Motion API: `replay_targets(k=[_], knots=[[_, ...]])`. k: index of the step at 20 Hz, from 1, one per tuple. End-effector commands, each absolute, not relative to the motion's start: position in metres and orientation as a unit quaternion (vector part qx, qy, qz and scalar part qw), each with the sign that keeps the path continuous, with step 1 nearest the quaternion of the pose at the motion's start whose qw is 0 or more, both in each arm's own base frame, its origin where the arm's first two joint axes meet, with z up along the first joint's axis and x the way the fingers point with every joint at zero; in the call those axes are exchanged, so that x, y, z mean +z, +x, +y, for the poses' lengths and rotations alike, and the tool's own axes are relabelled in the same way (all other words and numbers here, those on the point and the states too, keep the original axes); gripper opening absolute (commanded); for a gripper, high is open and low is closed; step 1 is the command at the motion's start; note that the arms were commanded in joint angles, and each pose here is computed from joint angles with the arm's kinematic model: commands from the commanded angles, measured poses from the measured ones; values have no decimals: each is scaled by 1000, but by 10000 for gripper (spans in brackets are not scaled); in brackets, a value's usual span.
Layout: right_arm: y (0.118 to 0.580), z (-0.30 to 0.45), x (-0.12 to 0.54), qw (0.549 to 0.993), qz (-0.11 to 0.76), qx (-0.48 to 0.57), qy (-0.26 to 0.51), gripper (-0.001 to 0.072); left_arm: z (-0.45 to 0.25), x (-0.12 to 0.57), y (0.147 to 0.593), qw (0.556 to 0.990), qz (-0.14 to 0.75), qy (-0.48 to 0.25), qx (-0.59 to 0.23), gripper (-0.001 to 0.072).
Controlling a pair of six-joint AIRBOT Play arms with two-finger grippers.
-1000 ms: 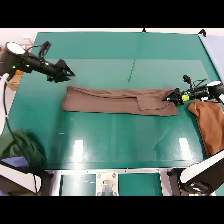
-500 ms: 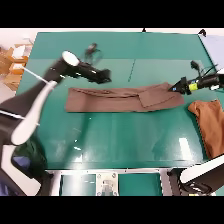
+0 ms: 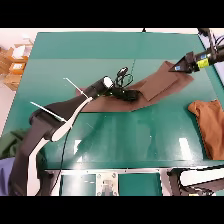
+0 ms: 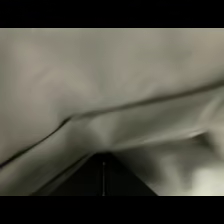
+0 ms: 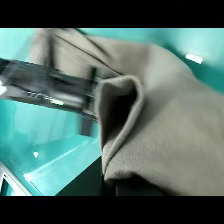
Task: Fold the shirts.
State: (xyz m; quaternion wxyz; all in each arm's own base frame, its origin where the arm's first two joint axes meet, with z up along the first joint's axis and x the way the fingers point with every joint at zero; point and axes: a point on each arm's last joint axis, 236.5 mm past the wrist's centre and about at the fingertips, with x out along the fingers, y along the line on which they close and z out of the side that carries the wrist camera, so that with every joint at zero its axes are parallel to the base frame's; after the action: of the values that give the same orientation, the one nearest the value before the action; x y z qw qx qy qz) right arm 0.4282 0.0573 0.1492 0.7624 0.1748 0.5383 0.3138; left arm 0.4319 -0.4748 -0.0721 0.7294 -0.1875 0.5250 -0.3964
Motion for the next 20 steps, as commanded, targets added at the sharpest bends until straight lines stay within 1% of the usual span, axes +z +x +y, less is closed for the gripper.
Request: replay_targets(k=[1,4,6,7,8,10,11,12,13,14,16,18,19,20], knots=[[427,80,180,777,517,327,151,20,-485,-74,427,716,534,-201,-402,30],[426,82,178,773,523,323,157,20,-472,-53,427,698,544,-181,-429,30],[426,87,180,768,526,321,173,20,-432,-33,433,681,569,-131,-443,29],[425,95,183,765,524,329,178,20,-393,-29,440,680,597,-94,-415,29],[426,108,187,763,520,339,182,20,-348,-29,448,689,622,-55,-368,29],[430,141,189,763,512,351,181,20,-237,-23,464,708,660,36,-247,30],[434,166,188,765,503,364,174,21,-182,-14,469,713,673,70,-184,30],[437,194,186,764,495,378,169,21,-141,-4,470,715,680,88,-136,30],[437,224,180,760,490,394,165,21,-108,8,471,717,683,93,-99,30],[437,262,170,754,486,411,160,21,-88,16,470,718,686,85,-82,30],[435,338,141,744,480,437,156,21,-63,29,464,721,686,68,-64,30],[423,419,94,733,481,455,156,21,-52,33,459,724,685,61,-57,30],[415,455,65,730,483,457,156,43,-51,33,457,722,686,62,-57,30],[405,488,32,731,485,455,154,289,-51,33,456,720,688,64,-60,30]])
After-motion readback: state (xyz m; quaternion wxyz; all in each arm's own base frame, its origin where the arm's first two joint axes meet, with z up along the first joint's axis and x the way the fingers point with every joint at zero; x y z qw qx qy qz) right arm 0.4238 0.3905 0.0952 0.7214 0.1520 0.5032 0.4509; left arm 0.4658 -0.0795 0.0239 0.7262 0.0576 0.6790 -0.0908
